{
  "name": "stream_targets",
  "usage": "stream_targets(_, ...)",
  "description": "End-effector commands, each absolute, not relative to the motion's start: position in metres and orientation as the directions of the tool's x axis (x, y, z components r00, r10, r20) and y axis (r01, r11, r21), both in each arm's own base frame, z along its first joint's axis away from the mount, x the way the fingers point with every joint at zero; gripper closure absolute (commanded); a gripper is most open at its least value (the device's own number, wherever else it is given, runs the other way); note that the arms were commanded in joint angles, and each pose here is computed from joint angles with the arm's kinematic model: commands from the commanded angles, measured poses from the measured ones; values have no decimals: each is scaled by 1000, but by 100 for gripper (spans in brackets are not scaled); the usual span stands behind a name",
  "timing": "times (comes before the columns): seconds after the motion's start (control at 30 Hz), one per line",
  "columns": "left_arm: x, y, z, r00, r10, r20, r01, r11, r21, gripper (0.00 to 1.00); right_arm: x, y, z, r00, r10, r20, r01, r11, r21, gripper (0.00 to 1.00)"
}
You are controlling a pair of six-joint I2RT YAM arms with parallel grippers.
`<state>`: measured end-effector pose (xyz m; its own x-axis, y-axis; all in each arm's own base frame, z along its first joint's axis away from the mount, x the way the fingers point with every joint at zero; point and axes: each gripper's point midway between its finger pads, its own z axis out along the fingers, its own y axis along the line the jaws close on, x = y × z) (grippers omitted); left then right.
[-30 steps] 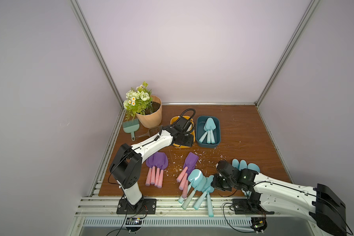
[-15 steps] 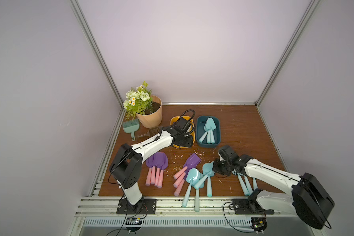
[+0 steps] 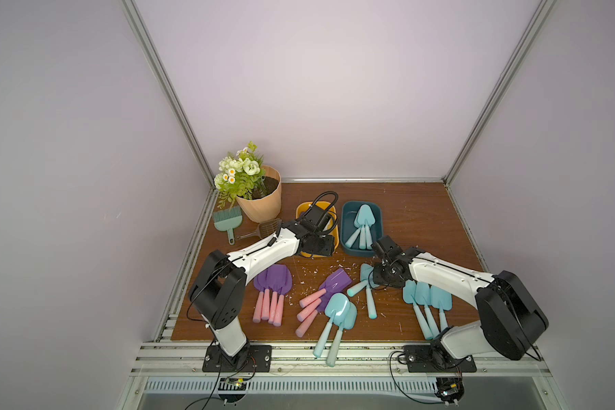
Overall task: Sort the small shovels by color and place them into the storage box
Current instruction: Move the shovel to the center of the board, then pick up the shovel from the center of the board.
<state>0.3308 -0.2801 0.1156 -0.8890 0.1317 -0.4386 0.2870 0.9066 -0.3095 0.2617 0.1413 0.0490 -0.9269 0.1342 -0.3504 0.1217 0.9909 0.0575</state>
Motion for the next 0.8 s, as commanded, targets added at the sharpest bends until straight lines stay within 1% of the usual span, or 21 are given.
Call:
stream_targets(0.0,336,-277,125,-882,80,-464,256,909,-330,47,259,132,76,-918,110,-382,109,994,26,53)
stream_targets(0.1,336,-278,123,-886,71,-458,249,906,-341,47,255,134,94,-909,106,-403,96,994,46,54)
stream_targets(0.2,336,-278,123,-885,64,-461,245,906,-346,47,247,153,107,-912,90,-400,41,991,128,54)
stream_targets(0.37,337,-279,124,-884,62,-464,245,906,-346,47,220,197,105,-952,80,-296,-14,953,302,53)
stream_targets(0.5,337,-278,126,-881,63,-468,246,906,-343,47,205,229,96,-976,48,-213,-50,902,429,53)
stream_targets(0.77,333,-272,125,-880,63,-471,244,911,-334,47,195,243,72,-987,12,-161,-58,905,421,53)
